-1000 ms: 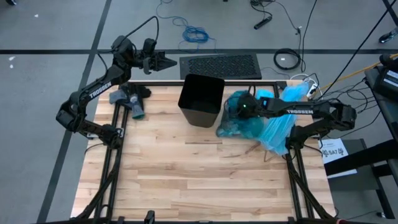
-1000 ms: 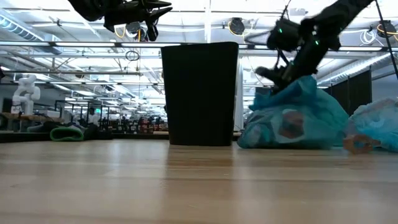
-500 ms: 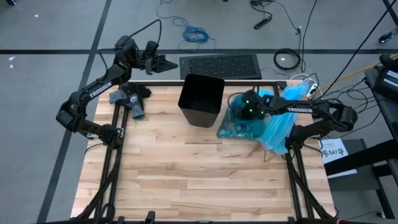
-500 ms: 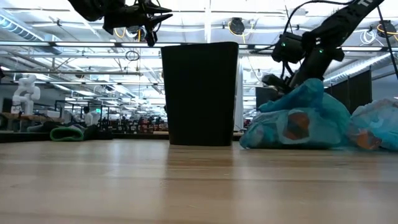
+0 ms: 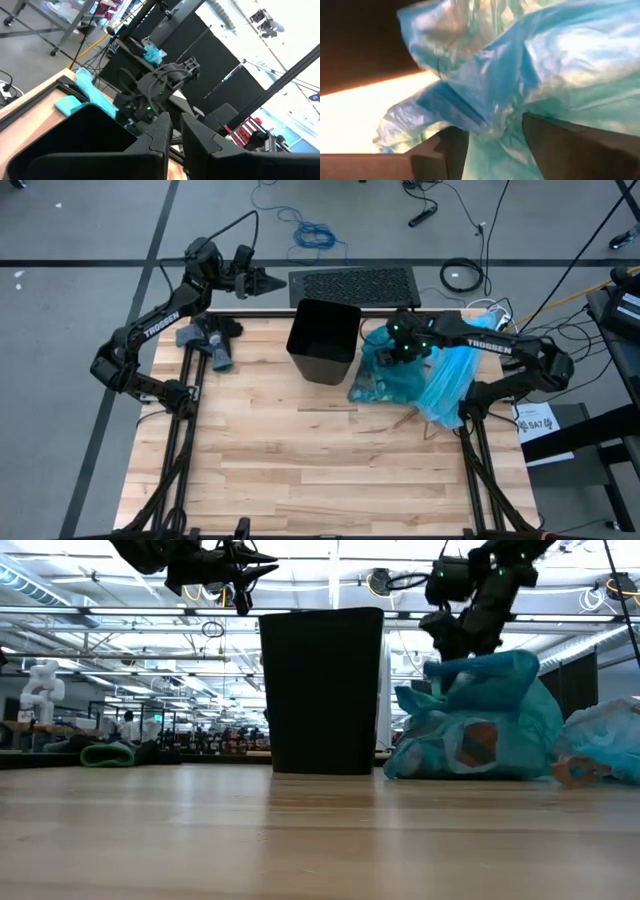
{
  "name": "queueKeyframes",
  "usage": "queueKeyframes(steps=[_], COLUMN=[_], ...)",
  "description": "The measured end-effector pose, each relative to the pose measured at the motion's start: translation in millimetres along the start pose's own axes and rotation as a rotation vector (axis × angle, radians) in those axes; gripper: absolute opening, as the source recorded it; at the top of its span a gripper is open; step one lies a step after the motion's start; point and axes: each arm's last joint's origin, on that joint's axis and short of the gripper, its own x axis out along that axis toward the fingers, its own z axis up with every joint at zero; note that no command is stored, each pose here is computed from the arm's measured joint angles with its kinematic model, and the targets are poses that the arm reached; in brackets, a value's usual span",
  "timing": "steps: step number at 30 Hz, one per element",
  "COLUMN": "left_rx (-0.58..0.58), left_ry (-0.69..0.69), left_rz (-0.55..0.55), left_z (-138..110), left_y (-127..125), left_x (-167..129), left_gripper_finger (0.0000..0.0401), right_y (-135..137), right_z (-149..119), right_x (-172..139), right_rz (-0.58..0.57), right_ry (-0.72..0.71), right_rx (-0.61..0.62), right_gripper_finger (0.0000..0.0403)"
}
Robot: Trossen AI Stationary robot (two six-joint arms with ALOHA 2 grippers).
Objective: Place trash/remove bag and relplace
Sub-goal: Remove the blue trash bag from the trash bin, then insert the light blue trash bag into the bin
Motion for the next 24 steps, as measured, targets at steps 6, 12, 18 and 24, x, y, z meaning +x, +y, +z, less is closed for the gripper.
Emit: queueKeyframes(steps=[6, 12, 18, 24], left_rx=[0.004, 0.023, 0.022, 0.022], left_ry=[-0.019, -0.031, -0.035, -0.035], left_rz=[0.02, 0.035, 0.044, 0.044], left_z=[0.5, 0.8, 0.6, 0.6], left_y=[0.6, 1.2, 1.7, 1.7], left_x=[0.0, 0.0, 0.0, 0.0], left_gripper_finger=[0.0045, 0.0044, 0.0044, 0.0044], right_y=[10.5, 21.1, 28.2, 31.3], right_z=[4.7, 8.9, 15.7, 25.9], right_x=[-31.1, -64.1, -81.0, -72.4], right_rz=[-0.039, -0.051, -0.061, -0.14], right_ry=[0.04, 0.047, -0.037, -0.246], right_rx=[-0.03, -0.032, -0.105, -0.176], right_gripper_finger=[0.0185, 0.0176, 0.0162, 0.0052])
